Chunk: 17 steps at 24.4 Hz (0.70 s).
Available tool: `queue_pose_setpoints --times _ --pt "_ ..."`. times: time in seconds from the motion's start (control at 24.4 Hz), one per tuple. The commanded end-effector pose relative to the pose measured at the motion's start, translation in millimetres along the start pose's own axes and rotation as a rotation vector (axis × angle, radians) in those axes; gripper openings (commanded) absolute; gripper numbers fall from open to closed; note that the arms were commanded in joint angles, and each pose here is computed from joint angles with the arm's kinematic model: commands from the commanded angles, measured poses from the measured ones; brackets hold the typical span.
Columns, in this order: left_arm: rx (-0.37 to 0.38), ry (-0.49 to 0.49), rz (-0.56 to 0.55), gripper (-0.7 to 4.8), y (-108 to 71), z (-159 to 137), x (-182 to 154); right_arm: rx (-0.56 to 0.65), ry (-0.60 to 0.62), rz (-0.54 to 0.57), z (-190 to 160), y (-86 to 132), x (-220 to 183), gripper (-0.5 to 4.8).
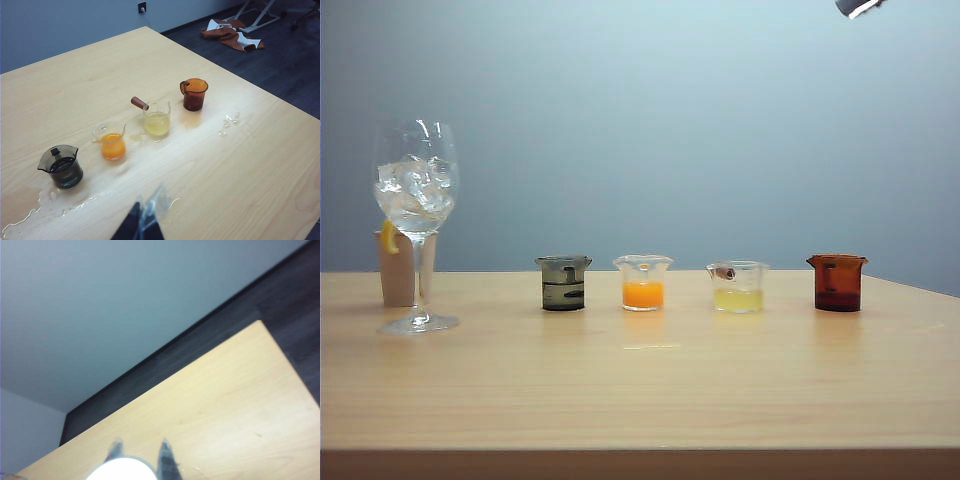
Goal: Pick up the ice scoop on the desk filled with ice cubes, pour the ice into the goblet, and finally put the scoop back on the table.
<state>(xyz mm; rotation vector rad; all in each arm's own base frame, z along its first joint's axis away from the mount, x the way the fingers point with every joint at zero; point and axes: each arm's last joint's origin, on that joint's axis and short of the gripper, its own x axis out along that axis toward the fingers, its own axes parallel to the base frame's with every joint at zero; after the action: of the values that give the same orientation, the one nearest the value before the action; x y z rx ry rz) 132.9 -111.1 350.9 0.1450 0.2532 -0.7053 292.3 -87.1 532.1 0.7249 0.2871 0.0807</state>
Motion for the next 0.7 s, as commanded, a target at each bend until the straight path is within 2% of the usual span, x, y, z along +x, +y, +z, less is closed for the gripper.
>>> queue_pose_setpoints --times 0.04,0.25,0.41,0.49,0.62,0.7 --pt "-0.005 -0.011 -0.001 -0.03 0.0 1.6 -1.6 -0.014 -0.027 0.005 2.0 4.1 -6.0 -0.09" --pt "-0.005 -0.008 -0.011 -0.03 -0.3 1.3 -1.3 -0.031 -0.06 -0.002 -2.4 18.4 -21.9 -0.09" --pt "-0.006 -0.004 0.008 -0.03 0.3 1.0 -1.2 -0.046 -0.132 -0.022 -3.7 29.8 -36.2 -0.09" --pt "-0.006 -0.006 0.005 -0.03 0.2 1.2 -1.3 -0.048 -0.171 0.004 -8.7 36.5 -44.0 -0.09" --pt "-0.006 -0.005 0.008 -0.03 0.3 1.1 -1.3 -0.018 -0.208 0.037 -21.9 29.0 -47.7 -0.09" --pt "-0.006 -0.005 0.008 -0.03 0.3 1.1 -1.3 0.012 -0.209 0.042 -40.0 14.0 -45.4 -0.09"
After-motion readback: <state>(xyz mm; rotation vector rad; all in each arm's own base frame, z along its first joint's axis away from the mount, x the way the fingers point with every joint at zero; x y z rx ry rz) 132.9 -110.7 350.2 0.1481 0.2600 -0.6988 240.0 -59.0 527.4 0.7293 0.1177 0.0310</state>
